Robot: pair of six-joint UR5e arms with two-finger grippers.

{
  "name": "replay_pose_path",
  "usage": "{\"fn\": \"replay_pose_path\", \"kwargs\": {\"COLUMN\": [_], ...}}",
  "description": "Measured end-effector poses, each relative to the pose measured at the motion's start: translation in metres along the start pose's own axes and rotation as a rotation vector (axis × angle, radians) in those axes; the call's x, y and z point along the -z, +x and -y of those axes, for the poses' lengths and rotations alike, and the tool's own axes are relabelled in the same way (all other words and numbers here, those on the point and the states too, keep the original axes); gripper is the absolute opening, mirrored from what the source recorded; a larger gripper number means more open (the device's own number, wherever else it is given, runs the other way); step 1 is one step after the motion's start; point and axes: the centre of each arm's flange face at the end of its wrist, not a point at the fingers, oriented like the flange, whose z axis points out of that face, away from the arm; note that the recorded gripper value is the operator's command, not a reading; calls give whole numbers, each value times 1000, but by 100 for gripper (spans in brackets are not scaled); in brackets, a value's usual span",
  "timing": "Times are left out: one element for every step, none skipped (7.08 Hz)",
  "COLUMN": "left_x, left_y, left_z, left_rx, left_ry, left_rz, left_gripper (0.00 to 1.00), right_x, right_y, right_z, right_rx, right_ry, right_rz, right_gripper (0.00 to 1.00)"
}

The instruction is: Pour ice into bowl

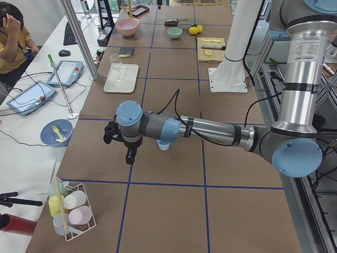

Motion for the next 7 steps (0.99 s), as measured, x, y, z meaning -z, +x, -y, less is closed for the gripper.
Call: {"fn": "replay_pose_path", "kwargs": {"left_x": [11, -3, -23, -33, -41, -49, -54], "left_y": [-2, 8, 24, 31, 40, 46, 47], "left_z": [11, 28, 25, 18, 13, 11, 10], "left_rx": [-3, -27, -59, -77, -92, -102, -104], "left_ry": [26, 10, -21, -38, -53, -69, -80], "left_rz": [18, 47, 83, 114, 114, 109, 104], "left_gripper": [100, 100, 100, 100, 100, 100, 100], "right_x": [3, 2, -6, -22, -37, -54, -65], "right_y": [-2, -1, 4, 16, 29, 47, 55], "right_z": [-4, -4, -1, 4, 2, -7, -17], "right_rx": [10, 10, -2, -2, 29, 64, 113], "right_ry": [6, 6, -4, -12, 7, 30, 58], "right_rz": [-3, -9, -9, 11, 43, 67, 85], "right_gripper": [100, 100, 100, 100, 100, 100, 100]}}
